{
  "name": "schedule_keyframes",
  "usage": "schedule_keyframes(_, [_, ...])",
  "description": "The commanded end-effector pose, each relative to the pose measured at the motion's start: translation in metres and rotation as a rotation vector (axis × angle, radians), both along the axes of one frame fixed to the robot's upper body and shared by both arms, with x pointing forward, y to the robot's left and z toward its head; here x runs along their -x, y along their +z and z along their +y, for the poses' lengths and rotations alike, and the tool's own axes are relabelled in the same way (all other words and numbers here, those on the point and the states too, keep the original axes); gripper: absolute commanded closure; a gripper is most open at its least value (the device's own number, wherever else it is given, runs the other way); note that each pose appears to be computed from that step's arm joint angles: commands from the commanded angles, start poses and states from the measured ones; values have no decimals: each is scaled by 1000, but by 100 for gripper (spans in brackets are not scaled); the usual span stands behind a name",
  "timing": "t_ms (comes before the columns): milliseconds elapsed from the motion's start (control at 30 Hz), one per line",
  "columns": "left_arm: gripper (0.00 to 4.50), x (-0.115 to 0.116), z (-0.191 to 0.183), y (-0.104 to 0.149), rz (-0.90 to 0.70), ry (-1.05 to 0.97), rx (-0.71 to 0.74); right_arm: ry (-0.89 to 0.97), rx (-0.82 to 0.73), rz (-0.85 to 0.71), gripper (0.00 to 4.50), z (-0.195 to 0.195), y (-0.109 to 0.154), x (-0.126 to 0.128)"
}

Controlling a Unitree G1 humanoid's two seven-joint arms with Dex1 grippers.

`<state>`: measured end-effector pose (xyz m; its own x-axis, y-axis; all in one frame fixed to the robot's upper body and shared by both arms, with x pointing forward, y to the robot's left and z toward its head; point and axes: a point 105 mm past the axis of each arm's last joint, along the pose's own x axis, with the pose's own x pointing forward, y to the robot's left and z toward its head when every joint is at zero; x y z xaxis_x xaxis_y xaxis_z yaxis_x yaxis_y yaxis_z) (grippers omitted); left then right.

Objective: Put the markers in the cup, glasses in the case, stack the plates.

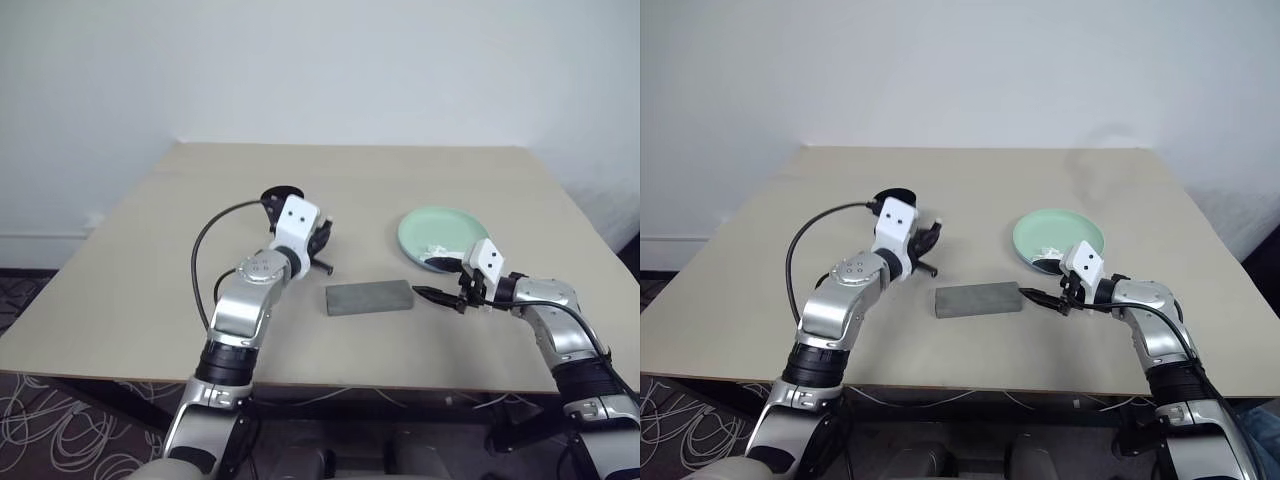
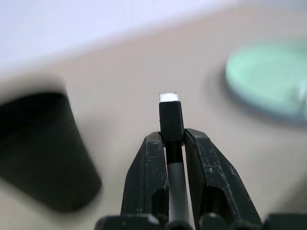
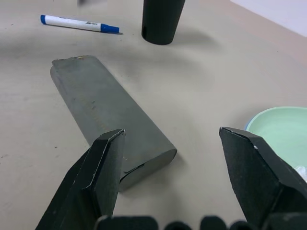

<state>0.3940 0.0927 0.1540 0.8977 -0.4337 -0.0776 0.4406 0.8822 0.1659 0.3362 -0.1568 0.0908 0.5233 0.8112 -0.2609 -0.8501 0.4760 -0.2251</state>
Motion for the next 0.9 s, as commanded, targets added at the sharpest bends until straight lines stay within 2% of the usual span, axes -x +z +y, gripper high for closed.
schedule_keyframes(33, [439, -13, 15, 54, -275, 34, 25, 5, -10, -66, 108, 3, 16, -6])
schedule_keyframes(167, [439, -27, 37, 80, -480, 120, -1, 7, -11, -71, 108, 4, 17, -7])
schedule_keyframes(267, [439, -40, 55, 87, -547, 198, -14, 8, -10, -74, 108, 4, 18, -8])
schedule_keyframes(467, [439, -59, 61, 78, -538, 237, -12, 16, -16, -82, 108, 6, 22, -9])
schedule_keyframes(567, [439, -65, 57, 71, -509, 239, -17, 35, -77, -91, 108, 11, 35, -8])
schedule_keyframes(767, [439, -71, 53, 63, -474, 251, -38, 44, -221, -73, 108, 15, 61, -5])
schedule_keyframes(900, [439, -72, 50, 61, -468, 254, -47, 36, -213, -68, 108, 14, 59, -2])
